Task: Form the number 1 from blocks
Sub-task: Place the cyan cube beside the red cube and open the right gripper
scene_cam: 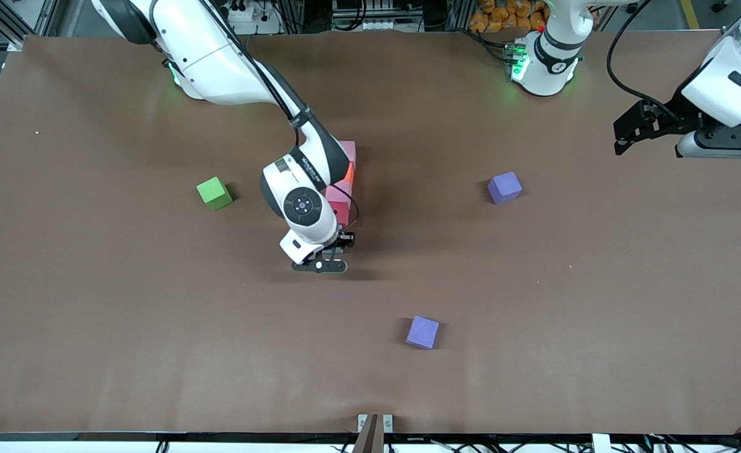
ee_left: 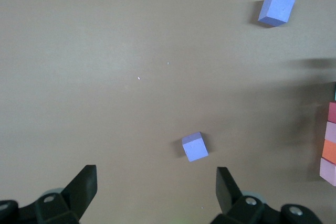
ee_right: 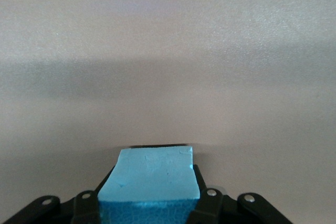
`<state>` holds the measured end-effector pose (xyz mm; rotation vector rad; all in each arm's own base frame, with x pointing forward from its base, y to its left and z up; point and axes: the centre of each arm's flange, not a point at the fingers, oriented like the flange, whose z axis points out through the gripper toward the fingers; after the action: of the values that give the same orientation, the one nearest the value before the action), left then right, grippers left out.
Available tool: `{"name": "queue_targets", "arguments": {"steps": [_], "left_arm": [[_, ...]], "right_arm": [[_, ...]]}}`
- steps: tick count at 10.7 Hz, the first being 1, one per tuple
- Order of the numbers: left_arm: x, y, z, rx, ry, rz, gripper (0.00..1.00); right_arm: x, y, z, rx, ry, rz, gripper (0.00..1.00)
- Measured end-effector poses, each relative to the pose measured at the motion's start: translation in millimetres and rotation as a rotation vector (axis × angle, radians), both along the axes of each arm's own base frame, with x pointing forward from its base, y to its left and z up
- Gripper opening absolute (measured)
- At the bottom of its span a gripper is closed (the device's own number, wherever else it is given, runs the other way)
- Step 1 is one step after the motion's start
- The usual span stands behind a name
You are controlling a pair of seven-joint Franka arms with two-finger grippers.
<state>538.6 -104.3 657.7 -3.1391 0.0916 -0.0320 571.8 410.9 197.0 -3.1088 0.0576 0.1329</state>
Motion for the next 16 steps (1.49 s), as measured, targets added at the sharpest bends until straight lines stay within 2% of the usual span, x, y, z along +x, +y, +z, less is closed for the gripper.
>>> {"name": "queue_targets", "arguments": {"steps": [9, 10, 12, 13, 16], "left_arm": [[-0.6, 4.8, 0.2, 0.002, 0.01, 0.008, 1.0], [-0.6, 5.2, 0.5, 0.002, 0.01, 0.009, 1.0], [-0.4, 7.0, 0.9, 0.002, 0.01, 0.012, 1.0], [-0.4, 6.9, 1.1, 0.002, 0.01, 0.012, 1.0], [-0.5, 7.2, 1.4, 0.002, 0.01, 0.013, 1.0]], "right_arm": [[0.8, 1.2, -6.4, 0.007, -0.012, -0.002, 0.56], [1.2, 1.4, -6.1, 0.009, -0.014, -0.003, 0.65], [6.2, 2.9, 0.3, 0.018, -0.03, -0.005, 0.92], [10.8, 4.6, 7.7, 0.027, -0.043, -0.006, 0.99], [24.3, 4.5, 37.3, 0.031, -0.047, -0.012, 1.0]]}}
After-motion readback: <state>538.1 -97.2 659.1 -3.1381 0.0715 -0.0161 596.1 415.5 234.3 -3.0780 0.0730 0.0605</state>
